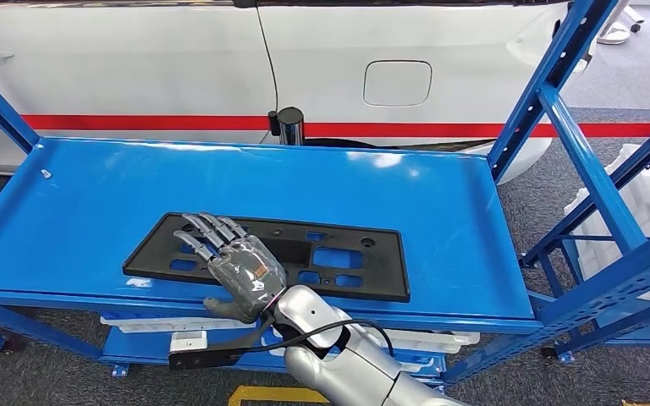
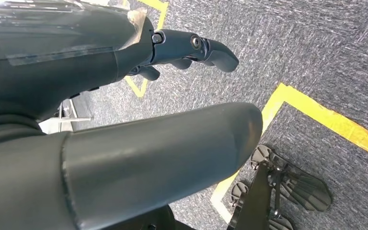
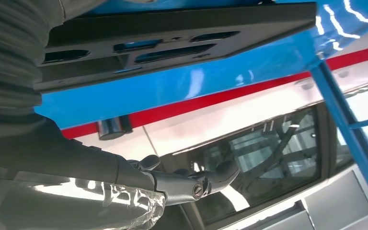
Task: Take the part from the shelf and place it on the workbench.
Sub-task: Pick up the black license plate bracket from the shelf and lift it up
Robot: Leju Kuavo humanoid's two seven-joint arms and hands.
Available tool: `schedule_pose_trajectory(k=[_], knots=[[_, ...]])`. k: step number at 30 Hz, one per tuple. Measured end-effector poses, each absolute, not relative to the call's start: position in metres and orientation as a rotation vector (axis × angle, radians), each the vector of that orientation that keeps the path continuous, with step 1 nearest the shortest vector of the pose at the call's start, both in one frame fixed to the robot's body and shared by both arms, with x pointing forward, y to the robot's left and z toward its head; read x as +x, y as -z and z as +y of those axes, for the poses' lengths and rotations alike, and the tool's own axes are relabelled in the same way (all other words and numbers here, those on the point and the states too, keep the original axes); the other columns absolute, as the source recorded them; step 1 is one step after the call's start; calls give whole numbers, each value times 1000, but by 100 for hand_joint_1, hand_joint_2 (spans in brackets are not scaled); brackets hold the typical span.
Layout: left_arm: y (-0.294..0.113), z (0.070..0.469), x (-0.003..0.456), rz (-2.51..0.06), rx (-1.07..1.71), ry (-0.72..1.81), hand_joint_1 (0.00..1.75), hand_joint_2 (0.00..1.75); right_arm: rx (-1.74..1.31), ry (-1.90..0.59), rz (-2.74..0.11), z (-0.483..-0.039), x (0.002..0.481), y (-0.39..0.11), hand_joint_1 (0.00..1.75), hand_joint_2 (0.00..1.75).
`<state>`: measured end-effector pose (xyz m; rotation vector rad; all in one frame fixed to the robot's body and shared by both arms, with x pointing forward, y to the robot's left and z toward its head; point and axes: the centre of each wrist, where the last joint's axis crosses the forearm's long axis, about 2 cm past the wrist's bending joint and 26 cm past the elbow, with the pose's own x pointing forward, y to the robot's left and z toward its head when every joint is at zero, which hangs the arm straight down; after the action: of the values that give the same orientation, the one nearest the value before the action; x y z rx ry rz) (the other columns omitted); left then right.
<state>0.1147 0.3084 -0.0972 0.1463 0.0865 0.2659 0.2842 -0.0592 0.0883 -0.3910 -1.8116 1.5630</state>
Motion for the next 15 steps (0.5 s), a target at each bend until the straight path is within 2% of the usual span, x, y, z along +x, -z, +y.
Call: schedule_pose_trajectory(k=[15], knots=[[97, 309, 114, 88, 150, -266, 0, 0, -621, -1626, -1753, -61, 283, -89, 0, 175]])
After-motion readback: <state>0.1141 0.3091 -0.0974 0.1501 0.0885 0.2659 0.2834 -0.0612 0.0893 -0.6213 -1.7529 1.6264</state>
